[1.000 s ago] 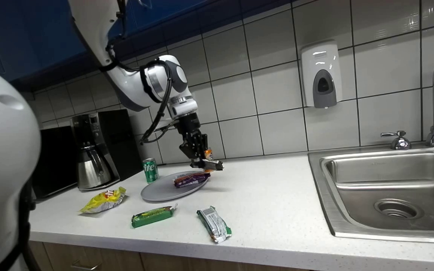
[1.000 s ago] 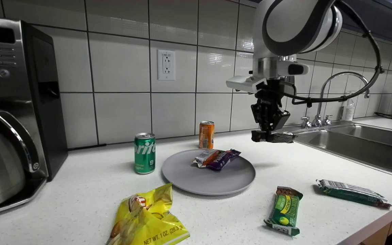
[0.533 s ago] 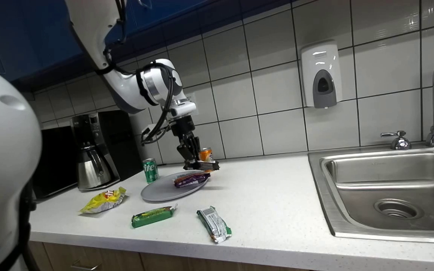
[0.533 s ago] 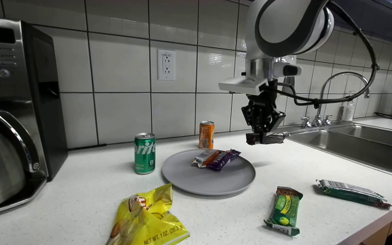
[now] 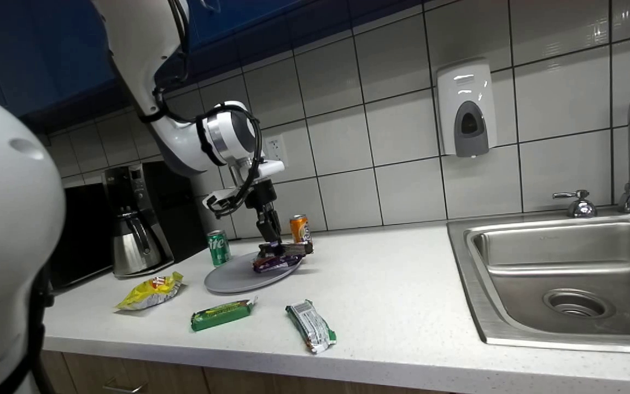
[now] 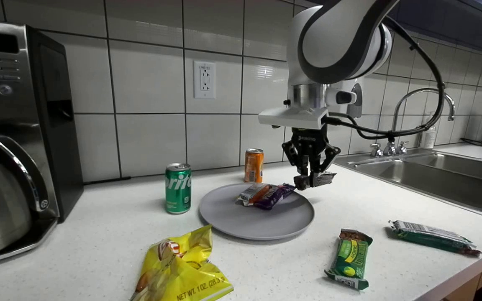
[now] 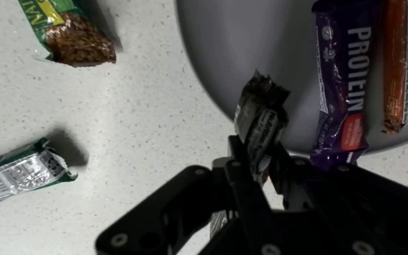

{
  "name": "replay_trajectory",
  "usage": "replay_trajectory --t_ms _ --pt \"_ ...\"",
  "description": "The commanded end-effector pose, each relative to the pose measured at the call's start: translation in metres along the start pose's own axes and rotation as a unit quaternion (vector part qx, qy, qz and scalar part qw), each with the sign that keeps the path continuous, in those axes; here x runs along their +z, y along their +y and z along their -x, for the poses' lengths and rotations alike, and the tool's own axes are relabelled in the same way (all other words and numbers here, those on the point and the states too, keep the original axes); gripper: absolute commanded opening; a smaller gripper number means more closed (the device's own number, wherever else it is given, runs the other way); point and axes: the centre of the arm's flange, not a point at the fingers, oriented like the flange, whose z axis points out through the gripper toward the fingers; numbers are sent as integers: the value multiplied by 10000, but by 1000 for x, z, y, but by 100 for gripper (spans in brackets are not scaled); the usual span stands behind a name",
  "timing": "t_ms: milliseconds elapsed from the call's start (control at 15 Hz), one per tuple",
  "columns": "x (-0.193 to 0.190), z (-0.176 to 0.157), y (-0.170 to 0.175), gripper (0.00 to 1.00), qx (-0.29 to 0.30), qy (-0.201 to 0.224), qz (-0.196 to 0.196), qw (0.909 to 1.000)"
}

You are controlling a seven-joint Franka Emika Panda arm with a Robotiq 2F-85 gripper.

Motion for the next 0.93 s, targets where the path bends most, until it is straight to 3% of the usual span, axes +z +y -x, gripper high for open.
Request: replay_trajectory --t_ms 0,867 --pt "-3 7 -19 5 -528 7 -86 9986" --pt "25 30 -49 5 -1232 -129 -358 9917"
